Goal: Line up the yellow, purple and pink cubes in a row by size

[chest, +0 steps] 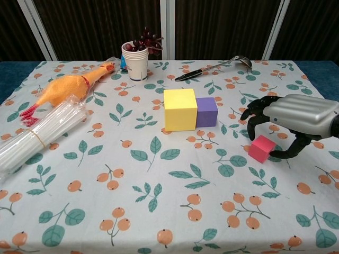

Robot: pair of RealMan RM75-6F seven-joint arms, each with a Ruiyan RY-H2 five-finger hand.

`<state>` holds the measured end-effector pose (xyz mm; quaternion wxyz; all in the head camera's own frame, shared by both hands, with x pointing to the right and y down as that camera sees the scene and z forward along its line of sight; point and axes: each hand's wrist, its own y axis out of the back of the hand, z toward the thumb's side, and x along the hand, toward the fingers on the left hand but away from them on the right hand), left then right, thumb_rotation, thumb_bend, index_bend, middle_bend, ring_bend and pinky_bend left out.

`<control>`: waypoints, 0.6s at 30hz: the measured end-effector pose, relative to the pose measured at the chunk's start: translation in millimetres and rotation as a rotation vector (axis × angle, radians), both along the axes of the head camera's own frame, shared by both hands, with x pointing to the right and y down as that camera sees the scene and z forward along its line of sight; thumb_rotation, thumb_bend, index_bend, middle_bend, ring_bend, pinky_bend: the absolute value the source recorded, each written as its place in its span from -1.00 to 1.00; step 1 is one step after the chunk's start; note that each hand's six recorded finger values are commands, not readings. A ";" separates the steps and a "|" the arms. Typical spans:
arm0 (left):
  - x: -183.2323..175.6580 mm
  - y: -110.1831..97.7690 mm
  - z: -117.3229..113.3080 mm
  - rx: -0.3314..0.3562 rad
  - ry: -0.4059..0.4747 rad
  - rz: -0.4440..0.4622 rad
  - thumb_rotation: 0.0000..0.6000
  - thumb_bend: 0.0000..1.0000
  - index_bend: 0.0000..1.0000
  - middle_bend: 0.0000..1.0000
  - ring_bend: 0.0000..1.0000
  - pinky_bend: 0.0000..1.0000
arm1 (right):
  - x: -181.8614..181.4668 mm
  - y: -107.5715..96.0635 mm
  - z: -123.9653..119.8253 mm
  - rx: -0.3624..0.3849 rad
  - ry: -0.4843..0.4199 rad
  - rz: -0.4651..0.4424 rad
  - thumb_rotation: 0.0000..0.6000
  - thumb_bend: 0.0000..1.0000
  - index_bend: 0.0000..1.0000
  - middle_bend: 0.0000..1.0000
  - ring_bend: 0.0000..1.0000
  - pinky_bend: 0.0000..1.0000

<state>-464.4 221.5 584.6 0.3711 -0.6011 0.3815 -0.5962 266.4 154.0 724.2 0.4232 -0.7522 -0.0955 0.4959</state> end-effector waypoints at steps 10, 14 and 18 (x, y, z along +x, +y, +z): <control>-1.4 0.0 2.7 -0.004 0.004 0.001 1.00 -1.00 -0.57 -0.61 -0.77 -0.66 | 8.3 -24.7 -5.8 0.028 -0.026 0.171 1.00 -0.52 0.15 -0.65 -1.00 -1.00; 0.7 -2.4 3.4 0.001 0.011 0.008 1.00 -1.00 -0.57 -0.61 -0.77 -0.66 | 10.8 -40.6 -5.4 0.041 -0.021 0.272 1.00 -0.53 0.16 -0.65 -1.00 -1.00; -0.6 -2.1 3.5 -0.001 0.010 0.007 1.00 -1.00 -0.57 -0.61 -0.77 -0.66 | 2.2 -55.1 0.2 0.045 -0.012 0.372 1.00 -0.55 0.16 -0.66 -1.00 -1.00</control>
